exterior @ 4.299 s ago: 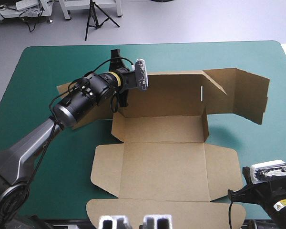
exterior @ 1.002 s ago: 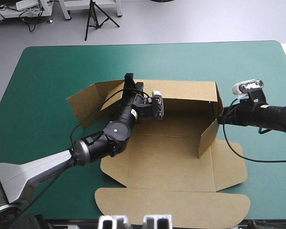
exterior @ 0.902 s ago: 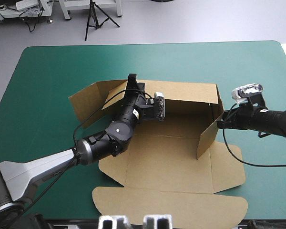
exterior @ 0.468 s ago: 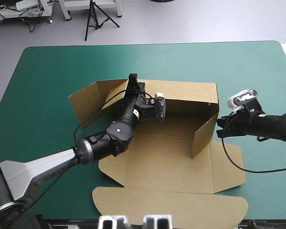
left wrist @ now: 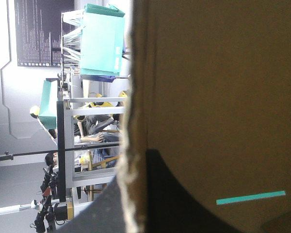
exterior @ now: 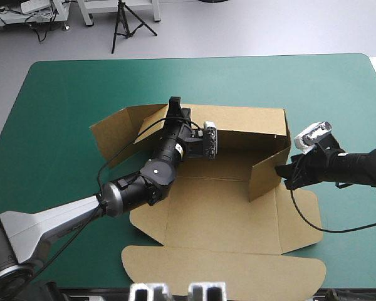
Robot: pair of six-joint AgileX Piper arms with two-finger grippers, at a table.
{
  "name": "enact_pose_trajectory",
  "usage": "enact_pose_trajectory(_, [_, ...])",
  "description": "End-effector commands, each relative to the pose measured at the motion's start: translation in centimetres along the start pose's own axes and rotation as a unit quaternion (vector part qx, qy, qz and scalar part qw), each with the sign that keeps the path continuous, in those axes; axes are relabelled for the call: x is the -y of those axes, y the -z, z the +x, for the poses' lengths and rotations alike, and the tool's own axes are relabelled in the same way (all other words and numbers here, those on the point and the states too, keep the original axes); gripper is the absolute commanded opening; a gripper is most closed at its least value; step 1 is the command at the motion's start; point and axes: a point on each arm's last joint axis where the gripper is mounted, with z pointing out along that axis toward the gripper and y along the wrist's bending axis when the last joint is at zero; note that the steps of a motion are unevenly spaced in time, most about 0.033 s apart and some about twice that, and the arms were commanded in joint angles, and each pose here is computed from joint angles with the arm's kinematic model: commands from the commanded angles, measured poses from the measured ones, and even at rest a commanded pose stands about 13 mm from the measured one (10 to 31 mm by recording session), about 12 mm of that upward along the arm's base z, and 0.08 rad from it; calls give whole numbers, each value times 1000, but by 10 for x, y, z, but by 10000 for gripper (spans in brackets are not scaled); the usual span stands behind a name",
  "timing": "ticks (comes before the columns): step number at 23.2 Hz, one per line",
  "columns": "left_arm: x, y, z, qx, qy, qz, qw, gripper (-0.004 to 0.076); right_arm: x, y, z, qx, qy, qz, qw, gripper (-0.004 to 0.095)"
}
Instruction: Fold the box
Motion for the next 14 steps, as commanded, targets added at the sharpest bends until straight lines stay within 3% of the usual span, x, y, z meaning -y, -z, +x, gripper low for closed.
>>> enact_pose_trajectory(1, [-14, 7, 3, -14, 25, -23, 999, -9, 2, 5, -18, 76, -2, 9, 997, 542])
enact_pose_trajectory(10, [-14, 7, 3, -9, 22, -23, 999, -9, 17, -19, -19, 85, -41, -13, 995, 542])
enact_pose_trajectory(14, [-13, 7, 0, 6, 18, -18, 1000, -9, 25, -26, -26, 136, -13, -10, 991, 541])
